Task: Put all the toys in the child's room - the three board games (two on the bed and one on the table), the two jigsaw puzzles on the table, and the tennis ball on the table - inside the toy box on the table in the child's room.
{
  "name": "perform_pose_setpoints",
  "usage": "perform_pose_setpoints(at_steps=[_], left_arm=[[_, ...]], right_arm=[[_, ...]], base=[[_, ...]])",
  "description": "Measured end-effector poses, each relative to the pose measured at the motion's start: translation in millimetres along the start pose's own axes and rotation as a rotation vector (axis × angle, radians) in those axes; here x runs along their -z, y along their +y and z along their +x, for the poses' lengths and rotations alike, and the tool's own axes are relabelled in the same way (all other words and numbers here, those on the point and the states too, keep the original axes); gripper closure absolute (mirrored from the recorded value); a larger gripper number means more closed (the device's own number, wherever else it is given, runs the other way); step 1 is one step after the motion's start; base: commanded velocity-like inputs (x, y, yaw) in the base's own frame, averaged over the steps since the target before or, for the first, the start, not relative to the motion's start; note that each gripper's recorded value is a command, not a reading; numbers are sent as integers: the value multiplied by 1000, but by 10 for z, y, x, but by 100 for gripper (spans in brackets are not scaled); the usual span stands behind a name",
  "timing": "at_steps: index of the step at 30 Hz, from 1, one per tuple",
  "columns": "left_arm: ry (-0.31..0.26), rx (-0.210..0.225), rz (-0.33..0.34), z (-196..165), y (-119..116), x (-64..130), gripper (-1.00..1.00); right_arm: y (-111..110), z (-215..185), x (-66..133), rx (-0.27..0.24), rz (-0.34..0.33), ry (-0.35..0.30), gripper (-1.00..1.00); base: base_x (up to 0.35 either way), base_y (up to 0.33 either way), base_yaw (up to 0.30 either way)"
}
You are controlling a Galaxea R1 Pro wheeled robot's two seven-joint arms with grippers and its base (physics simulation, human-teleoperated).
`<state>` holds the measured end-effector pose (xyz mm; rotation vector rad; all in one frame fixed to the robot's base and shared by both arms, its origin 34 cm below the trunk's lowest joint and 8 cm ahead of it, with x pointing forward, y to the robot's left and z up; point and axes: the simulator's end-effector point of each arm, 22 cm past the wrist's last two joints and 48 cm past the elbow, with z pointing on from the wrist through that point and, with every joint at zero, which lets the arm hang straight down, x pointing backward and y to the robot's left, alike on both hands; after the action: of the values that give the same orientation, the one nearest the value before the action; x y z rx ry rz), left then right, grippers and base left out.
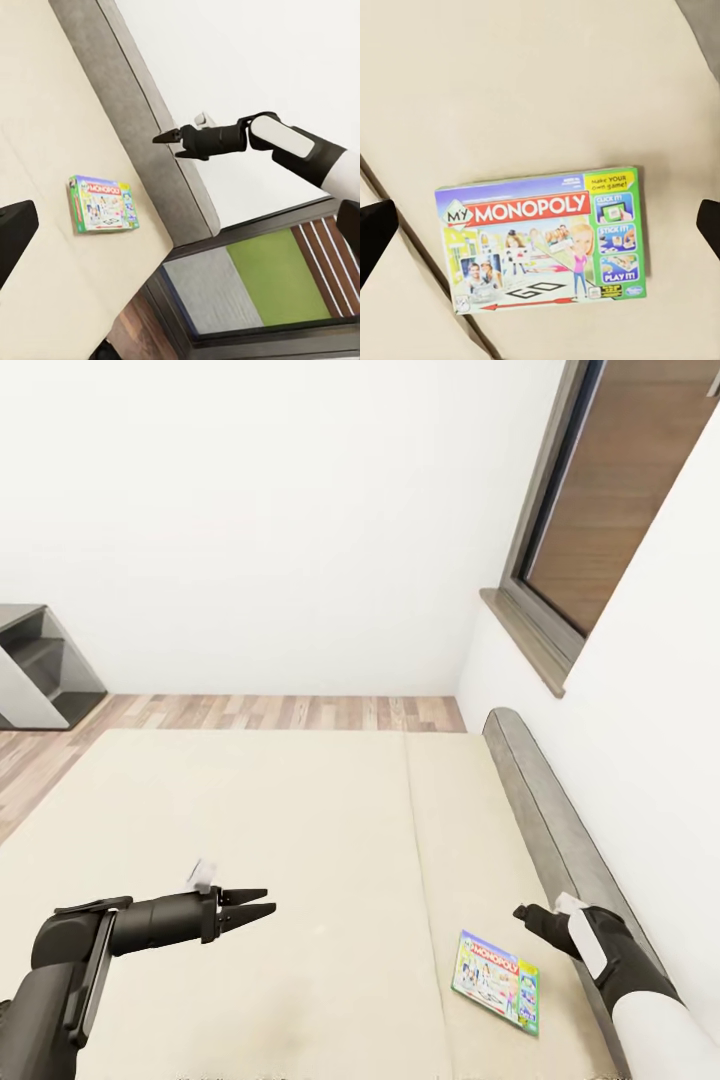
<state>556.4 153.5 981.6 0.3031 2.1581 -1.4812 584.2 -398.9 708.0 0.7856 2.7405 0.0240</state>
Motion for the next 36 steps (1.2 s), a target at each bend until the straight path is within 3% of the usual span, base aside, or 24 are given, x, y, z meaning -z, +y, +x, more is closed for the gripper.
perform_pose_setpoints(at_steps=[25,36], left_arm=[[16,35,-1,105,125,-60,-100],[22,50,-4,146,181,-76,-100]], right_arm=[[-108,232,-218,-2,28,13,-100],[-128,221,-276,1,35,-11,-100]], base=[[0,0,0],[0,0,0]])
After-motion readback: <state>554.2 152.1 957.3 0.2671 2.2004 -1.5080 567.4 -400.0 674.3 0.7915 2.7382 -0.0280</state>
